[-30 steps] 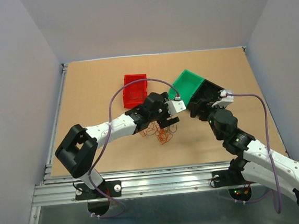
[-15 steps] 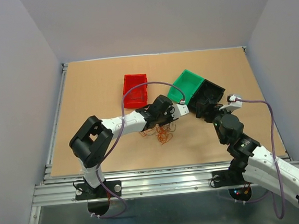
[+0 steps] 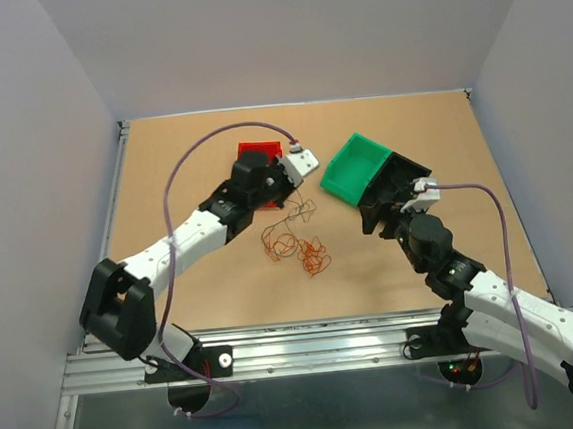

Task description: Untangle the cables

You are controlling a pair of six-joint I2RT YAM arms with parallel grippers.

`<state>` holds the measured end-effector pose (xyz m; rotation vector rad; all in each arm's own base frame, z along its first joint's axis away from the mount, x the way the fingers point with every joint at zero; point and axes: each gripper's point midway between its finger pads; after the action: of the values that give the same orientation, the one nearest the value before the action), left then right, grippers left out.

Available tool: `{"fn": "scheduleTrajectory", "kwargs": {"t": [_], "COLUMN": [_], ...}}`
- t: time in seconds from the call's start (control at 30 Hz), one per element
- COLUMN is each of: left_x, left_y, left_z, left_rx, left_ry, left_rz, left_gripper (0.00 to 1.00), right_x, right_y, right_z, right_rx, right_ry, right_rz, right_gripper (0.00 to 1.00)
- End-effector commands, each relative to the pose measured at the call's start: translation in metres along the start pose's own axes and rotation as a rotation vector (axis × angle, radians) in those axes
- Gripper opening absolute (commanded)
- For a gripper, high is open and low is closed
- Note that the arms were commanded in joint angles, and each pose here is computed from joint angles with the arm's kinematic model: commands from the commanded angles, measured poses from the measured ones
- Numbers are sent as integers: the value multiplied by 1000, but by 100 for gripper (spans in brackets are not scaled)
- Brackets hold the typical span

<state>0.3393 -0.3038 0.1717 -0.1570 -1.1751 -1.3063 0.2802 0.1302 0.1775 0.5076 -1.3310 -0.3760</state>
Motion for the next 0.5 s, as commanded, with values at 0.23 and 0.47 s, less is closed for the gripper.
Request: {"fn": "scheduleTrajectory", "kwargs": {"t": [0.23, 0.47], "left_x": [87, 111], "left_y": [43, 49], "left_z": [97, 146], "left_rx": [116, 181], "left_ry": [-413, -538], "left_rz": [52, 35], "left_gripper": [0, 0], "right_x": [-17, -43], "right_y": [100, 118], "right_z": [17, 7], "right_rx": [591, 694], "right_ry": [65, 135], "right_rz": [94, 160], "right_gripper": [88, 88]}}
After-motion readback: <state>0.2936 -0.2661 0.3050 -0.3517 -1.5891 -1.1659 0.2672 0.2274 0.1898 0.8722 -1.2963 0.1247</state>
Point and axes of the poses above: each gripper's point midway between its finger pads, its own z axis back along the fingers, its own y axis along the line the jaws close on, x = y × z, and after that the axes turned 14 degrees about -z, right-handed
